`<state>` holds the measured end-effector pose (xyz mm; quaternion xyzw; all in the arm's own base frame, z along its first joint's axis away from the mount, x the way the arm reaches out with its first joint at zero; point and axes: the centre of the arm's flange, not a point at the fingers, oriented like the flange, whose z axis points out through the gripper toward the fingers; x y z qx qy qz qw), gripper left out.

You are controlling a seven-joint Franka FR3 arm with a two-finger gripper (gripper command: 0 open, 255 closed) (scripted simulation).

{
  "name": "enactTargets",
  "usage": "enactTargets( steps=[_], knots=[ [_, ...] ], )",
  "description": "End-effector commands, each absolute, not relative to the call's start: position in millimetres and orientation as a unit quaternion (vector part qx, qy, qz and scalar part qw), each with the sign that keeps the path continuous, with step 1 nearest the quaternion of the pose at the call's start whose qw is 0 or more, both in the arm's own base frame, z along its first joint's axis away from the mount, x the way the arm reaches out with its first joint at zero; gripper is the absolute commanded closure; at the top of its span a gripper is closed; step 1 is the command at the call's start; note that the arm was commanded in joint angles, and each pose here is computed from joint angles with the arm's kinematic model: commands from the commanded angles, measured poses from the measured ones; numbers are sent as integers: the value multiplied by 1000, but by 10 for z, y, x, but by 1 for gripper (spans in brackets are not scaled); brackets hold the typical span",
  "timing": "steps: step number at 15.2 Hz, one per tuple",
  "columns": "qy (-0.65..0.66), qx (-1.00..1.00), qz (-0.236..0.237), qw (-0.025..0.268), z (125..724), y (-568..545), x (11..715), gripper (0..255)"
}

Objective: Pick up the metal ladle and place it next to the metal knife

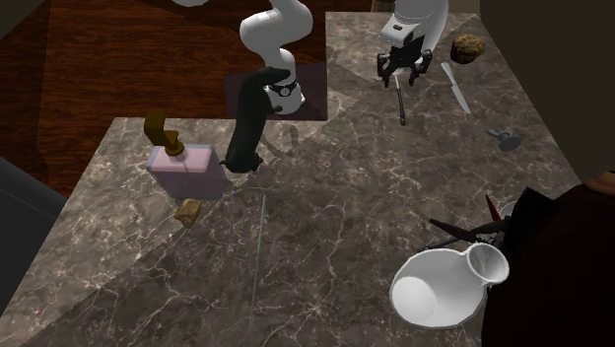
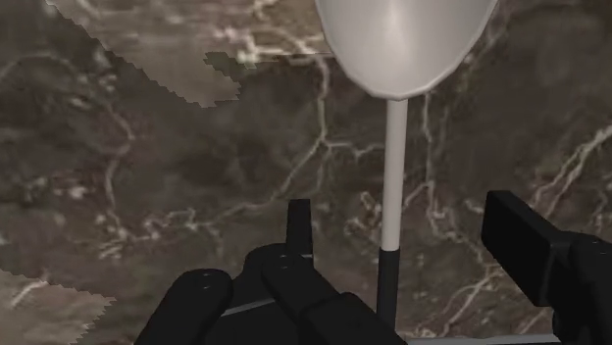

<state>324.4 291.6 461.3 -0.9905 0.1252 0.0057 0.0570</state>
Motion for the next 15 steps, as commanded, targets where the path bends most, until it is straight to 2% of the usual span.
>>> enactTargets(
  steps=[1, 4, 8, 15],
  knots=[
    [125, -990, 6, 57, 4613, 2916, 3244, 0],
    [125, -990, 6, 57, 4613, 2916, 3244, 0],
    [125, -990, 6, 57, 5109, 2859, 3243, 0],
    [125, -990, 6, 57, 5109, 2859, 3243, 0]
  ],
)
